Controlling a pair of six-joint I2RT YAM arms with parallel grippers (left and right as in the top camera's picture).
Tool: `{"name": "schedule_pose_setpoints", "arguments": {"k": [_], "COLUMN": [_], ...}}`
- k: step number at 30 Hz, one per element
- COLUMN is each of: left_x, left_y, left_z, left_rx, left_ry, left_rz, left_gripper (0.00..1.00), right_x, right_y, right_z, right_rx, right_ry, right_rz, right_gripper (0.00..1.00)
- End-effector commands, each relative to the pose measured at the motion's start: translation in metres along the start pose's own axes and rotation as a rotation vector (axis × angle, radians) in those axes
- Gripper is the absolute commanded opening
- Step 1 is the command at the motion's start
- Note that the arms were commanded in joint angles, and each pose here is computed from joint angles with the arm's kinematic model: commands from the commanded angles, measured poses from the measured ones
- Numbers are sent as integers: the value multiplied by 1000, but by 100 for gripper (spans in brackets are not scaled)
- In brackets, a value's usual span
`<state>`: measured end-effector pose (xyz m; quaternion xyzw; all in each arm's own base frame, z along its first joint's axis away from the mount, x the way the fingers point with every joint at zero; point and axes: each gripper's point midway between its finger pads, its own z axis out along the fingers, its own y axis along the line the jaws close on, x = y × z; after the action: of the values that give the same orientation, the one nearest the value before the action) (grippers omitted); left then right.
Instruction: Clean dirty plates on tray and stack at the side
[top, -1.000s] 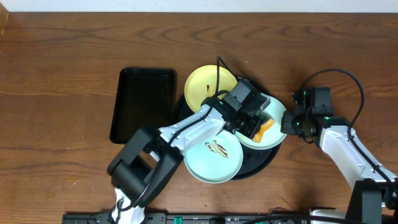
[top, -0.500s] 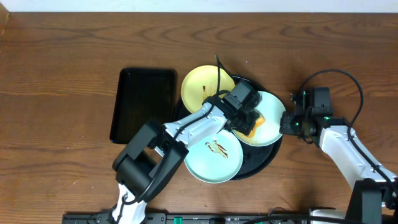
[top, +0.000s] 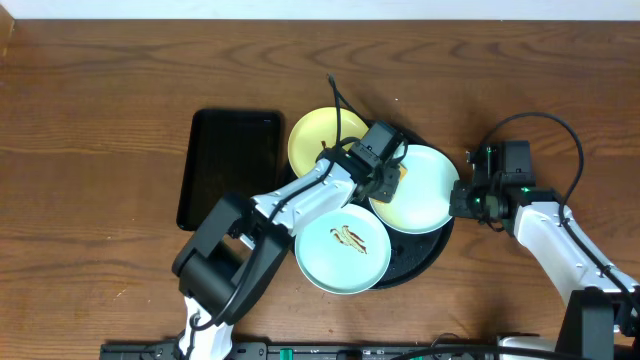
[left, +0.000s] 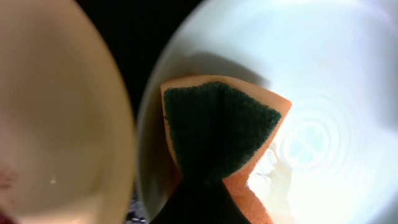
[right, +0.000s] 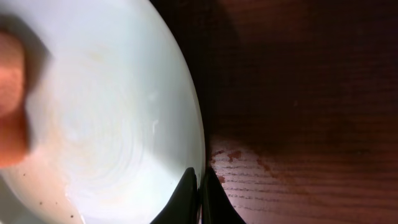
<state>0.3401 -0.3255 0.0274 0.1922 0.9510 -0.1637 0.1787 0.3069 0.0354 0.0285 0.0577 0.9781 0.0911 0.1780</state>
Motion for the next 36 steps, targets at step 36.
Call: {"name": "schedule_pose_setpoints", "arguments": {"k": [36], "left_x": [12], "left_y": [164], "left_z": [-129], "left_rx": [-273], "left_ry": [49], "left_rz": [-356], "left_gripper": [7], "right_x": [0], "right_y": [-3], "right_z": [19], "right_rx": [0], "right_ry": [6], "right_rz": [10], "right_gripper": [1]}}
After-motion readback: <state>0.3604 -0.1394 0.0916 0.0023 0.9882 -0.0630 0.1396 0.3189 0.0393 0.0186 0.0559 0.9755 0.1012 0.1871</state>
